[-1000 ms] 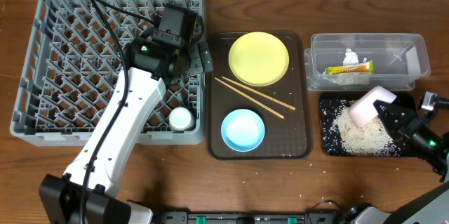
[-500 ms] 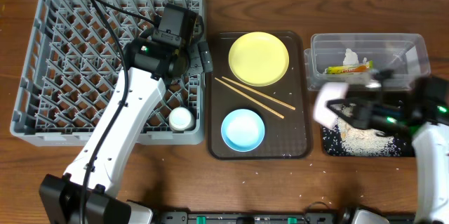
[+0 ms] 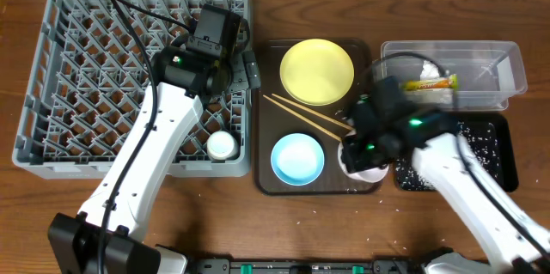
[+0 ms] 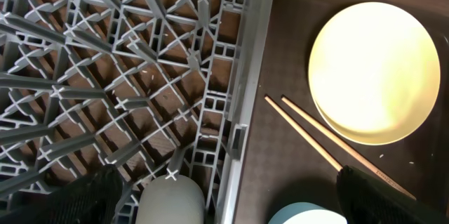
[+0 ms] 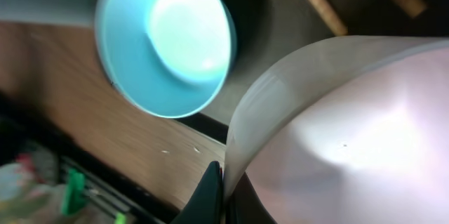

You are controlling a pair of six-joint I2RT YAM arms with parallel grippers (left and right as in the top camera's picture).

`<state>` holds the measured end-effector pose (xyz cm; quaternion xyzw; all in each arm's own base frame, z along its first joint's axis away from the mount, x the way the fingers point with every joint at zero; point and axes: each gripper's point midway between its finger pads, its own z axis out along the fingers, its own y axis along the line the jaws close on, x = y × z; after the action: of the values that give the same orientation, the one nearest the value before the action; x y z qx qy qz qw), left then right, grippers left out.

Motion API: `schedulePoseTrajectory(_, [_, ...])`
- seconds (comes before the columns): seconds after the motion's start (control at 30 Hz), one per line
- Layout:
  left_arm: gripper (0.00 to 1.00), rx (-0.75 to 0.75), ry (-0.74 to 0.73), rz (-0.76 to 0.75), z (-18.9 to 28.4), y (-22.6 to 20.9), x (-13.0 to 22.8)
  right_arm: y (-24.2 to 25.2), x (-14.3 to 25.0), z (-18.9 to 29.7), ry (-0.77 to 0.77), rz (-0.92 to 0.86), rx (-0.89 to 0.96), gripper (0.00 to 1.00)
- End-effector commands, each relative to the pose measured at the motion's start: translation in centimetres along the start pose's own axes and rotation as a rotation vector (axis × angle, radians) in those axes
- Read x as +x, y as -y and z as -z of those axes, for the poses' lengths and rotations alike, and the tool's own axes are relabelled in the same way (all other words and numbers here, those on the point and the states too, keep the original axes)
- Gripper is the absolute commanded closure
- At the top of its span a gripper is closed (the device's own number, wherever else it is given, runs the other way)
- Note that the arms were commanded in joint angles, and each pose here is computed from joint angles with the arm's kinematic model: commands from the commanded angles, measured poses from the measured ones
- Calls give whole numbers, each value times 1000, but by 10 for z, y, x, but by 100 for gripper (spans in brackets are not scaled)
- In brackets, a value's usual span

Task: Sort waste into correct bins and load items into the dishwasher
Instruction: 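Carry the emptied pink bowl back and set it on the brown tray, then release the pink bowl and raise the right gripper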

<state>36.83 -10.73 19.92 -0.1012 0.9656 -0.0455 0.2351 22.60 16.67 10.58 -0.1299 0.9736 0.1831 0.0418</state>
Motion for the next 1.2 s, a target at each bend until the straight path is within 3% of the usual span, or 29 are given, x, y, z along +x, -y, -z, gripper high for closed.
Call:
schedulePoseTrajectory(0.0, [2, -8, 22, 10, 5, -3, -5, 7, 2, -18, -49, -29, 97, 99])
schedulePoseTrajectory(0.37, [2, -8, 22, 10, 5, -3, -5, 14, 17, -49, -173, -21, 153, 99])
schedulePoseTrajectory(0.57, [2, -8, 22, 10, 5, -3, -5, 17, 8, -48, -141, -22, 160, 76])
schedulePoseTrajectory(1.0, [2, -8, 22, 10, 5, -3, -5, -27, -93, 17, 174, 81, 78, 49])
schedulePoseTrajectory(1.17, [2, -8, 22, 10, 5, -3, -5, -33, -104, 16, 214, 65, 62, 45])
